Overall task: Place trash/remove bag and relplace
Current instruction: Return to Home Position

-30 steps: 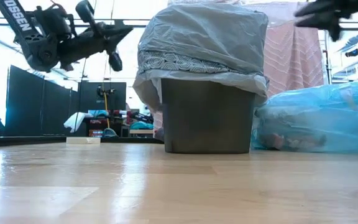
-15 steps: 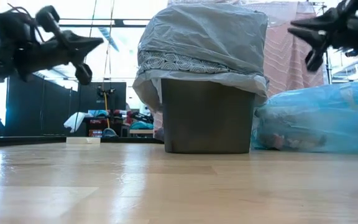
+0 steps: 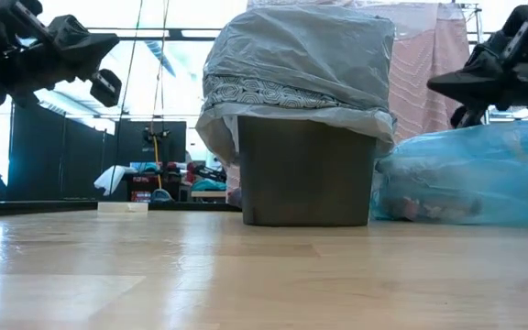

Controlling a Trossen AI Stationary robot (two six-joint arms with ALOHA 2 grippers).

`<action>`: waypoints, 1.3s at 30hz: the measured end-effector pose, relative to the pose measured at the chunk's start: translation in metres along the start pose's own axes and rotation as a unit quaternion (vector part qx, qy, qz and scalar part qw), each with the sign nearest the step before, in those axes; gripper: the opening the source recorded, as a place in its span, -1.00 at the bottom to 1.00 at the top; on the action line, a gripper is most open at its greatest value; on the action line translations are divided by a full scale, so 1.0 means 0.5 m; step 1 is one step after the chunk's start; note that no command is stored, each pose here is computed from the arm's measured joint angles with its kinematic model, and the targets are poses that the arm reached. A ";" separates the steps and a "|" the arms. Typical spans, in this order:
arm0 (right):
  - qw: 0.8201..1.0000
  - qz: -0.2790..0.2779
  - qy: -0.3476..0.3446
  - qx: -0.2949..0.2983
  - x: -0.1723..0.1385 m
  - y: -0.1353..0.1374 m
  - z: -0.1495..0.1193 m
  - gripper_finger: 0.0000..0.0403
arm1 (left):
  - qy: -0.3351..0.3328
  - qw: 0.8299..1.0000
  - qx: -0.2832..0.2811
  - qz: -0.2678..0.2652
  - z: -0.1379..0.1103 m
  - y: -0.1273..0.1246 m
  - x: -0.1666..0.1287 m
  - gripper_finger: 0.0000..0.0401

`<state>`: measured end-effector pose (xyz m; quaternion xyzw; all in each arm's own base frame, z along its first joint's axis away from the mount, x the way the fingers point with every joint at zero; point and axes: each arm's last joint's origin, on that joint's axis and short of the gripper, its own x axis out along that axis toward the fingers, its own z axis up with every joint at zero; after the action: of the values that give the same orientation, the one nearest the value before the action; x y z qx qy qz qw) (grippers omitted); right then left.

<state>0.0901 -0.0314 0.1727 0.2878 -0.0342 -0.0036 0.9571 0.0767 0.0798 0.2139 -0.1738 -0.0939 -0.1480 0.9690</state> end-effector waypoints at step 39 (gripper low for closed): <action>1.000 -0.001 -0.013 -0.026 0.001 0.001 0.004 -1.00 | 0.028 0.998 -0.005 0.063 -0.025 0.038 -0.015 -0.96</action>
<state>0.0903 -0.0320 0.1746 0.2632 -0.0461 -0.0088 0.9636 0.0771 0.0943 0.1948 -0.1800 -0.0546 -0.0923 0.9778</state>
